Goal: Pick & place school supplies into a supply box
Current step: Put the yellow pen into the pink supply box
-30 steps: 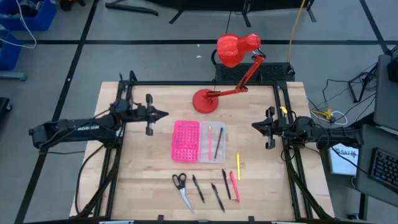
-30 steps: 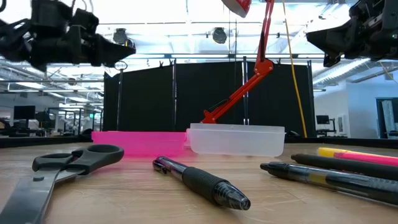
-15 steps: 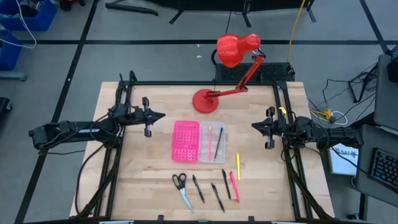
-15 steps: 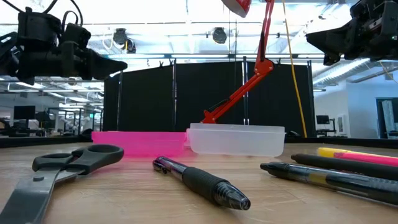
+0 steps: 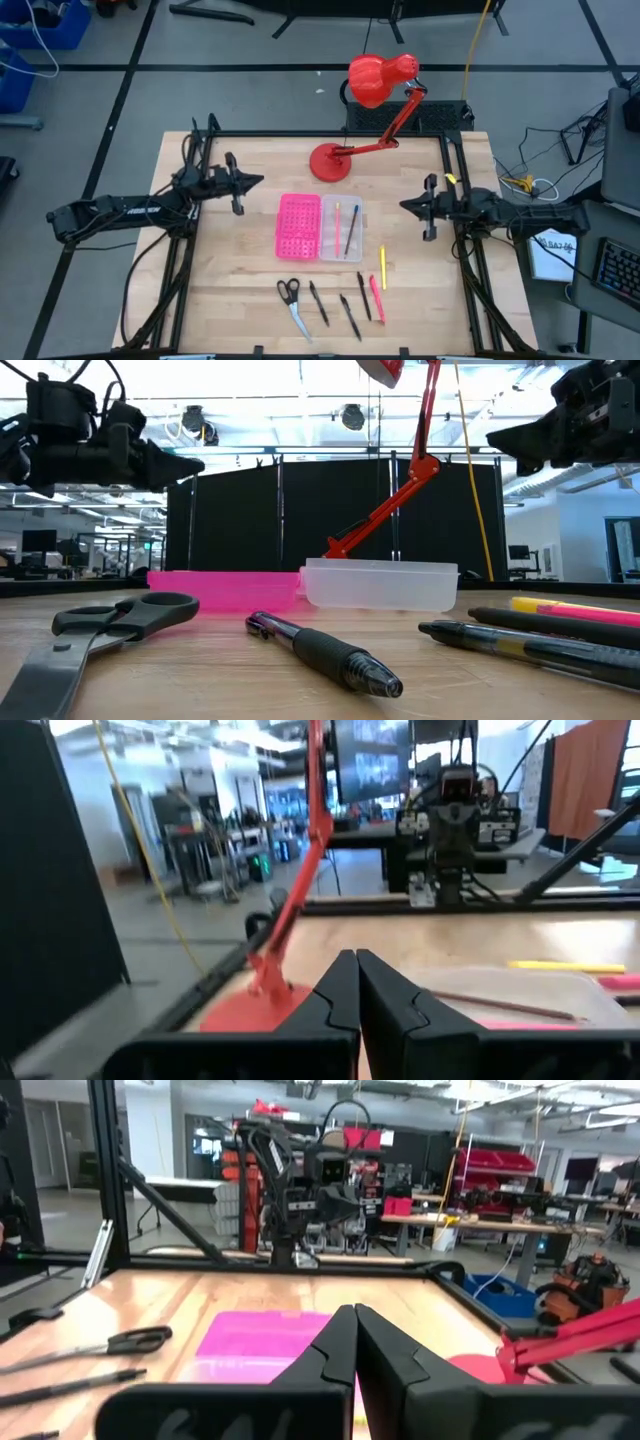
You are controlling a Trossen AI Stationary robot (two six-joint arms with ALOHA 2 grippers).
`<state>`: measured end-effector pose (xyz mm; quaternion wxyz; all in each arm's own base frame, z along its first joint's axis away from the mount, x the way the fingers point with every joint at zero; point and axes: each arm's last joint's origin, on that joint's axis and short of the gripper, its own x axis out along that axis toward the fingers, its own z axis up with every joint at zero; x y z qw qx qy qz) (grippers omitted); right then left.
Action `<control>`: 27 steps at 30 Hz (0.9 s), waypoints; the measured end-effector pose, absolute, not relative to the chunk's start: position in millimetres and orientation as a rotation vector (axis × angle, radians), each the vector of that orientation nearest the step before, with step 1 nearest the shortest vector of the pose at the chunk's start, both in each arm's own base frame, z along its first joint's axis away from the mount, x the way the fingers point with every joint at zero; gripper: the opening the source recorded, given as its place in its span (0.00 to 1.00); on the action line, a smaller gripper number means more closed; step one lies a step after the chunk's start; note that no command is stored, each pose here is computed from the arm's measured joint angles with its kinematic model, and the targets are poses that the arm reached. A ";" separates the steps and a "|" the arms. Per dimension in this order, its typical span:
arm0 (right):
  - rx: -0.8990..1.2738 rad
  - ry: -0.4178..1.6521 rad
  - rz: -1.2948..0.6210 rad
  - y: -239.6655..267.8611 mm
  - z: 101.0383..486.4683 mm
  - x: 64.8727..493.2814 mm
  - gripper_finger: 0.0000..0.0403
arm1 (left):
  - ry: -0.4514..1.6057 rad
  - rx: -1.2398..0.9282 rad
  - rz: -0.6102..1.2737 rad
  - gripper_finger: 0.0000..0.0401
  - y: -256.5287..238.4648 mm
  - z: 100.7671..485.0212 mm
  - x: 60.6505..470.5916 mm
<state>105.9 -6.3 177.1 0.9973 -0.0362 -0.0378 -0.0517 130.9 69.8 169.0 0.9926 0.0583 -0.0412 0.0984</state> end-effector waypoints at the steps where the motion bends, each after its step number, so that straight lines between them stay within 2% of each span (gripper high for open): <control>1: -0.072 -0.069 -0.103 -6.3 176.5 106.5 0.00 | -0.071 0.103 0.197 0.01 69.9 167.7 131.0; 7: -0.072 -0.075 -0.106 -6.5 177.3 107.8 0.00 | 0.027 0.029 0.200 0.01 68.7 157.0 132.6; 12: -0.058 -0.117 -0.106 -6.5 181.3 107.5 0.00 | 0.066 0.073 0.184 0.01 58.4 153.6 137.9; 19: -0.044 -0.153 -0.105 -6.4 184.7 107.0 0.00 | 0.052 0.197 0.052 0.01 31.9 154.8 146.8; 22: -0.043 -0.169 -0.106 -6.4 186.2 106.8 0.00 | 0.039 0.246 0.087 0.01 21.2 156.9 148.9; 27: -0.011 -0.171 -0.101 -6.3 186.2 106.8 0.00 | -0.096 0.252 0.040 0.01 6.1 171.4 146.1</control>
